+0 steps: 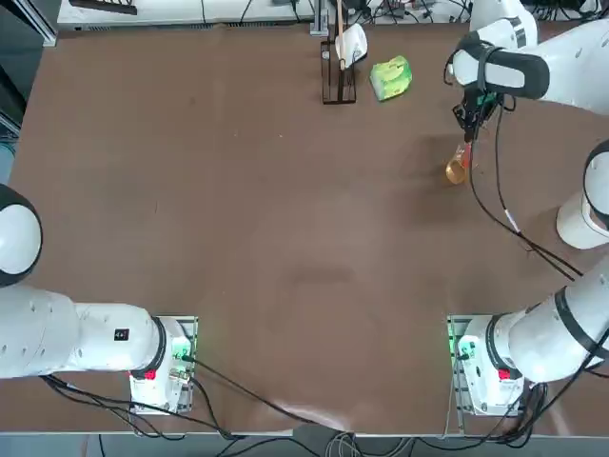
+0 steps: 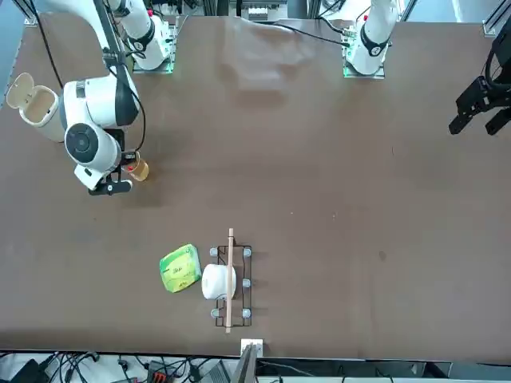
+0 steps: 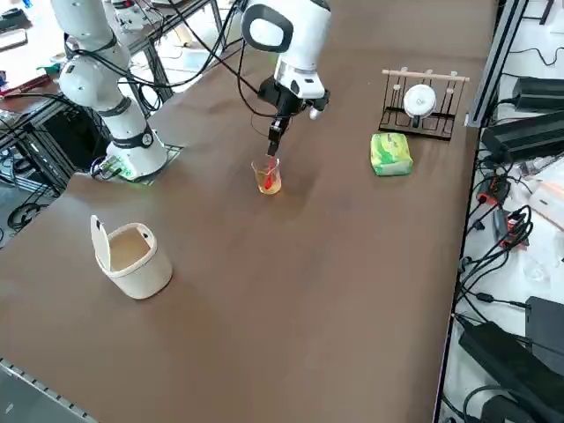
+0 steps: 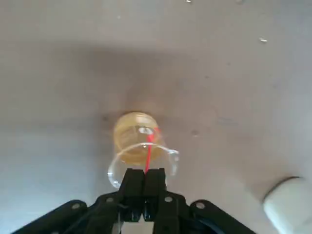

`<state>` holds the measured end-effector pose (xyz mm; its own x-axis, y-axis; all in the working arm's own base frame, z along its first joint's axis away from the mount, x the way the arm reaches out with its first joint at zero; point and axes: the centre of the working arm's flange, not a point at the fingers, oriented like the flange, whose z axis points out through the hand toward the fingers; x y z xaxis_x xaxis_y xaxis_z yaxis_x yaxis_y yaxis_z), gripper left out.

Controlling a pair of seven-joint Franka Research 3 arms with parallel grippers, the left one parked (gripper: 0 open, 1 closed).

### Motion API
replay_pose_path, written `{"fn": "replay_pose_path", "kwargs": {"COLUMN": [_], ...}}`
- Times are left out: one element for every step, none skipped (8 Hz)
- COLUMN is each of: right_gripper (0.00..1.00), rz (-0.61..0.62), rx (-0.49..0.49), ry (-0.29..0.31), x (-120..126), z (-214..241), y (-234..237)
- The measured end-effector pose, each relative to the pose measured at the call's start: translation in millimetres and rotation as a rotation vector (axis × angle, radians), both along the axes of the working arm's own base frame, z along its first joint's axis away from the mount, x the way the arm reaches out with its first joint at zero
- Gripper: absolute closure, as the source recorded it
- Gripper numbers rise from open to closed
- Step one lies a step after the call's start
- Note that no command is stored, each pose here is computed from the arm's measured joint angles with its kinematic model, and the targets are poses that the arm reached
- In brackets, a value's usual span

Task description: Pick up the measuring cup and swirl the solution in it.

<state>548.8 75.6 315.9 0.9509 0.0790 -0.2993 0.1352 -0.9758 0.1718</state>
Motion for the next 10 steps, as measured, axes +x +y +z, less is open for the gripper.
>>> {"fn": "replay_pose_path", "kwargs": {"right_gripper": [0.98,0.98,0.98,0.98,0.98,0.98,0.98,0.98,0.98,0.98], "rz": [-0.024,-0.046,-0.058,-0.062,-0.063,-0.063,-0.050,-0.020,0.015,0.049], "rx": [0.033,0.060,0.074,0.075,0.071,0.066,0.065,0.061,0.034,-0.004], "ry": [-0.002,0.002,0.007,0.017,0.040,0.068,0.086,0.094,0.097,0.097], "x": [1.0,0.9,0.3,-0.9,-3.9,-7.6,-9.6,-10.1,-9.8,-8.9], "z": [-0.4,-1.4,-2.1,-2.5,-3.6,-4.8,-5.4,-5.5,-5.3,-5.0], "y": [3.6,6.3,7.6,7.7,7.2,6.7,6.0,4.1,-0.5,-6.1]}}
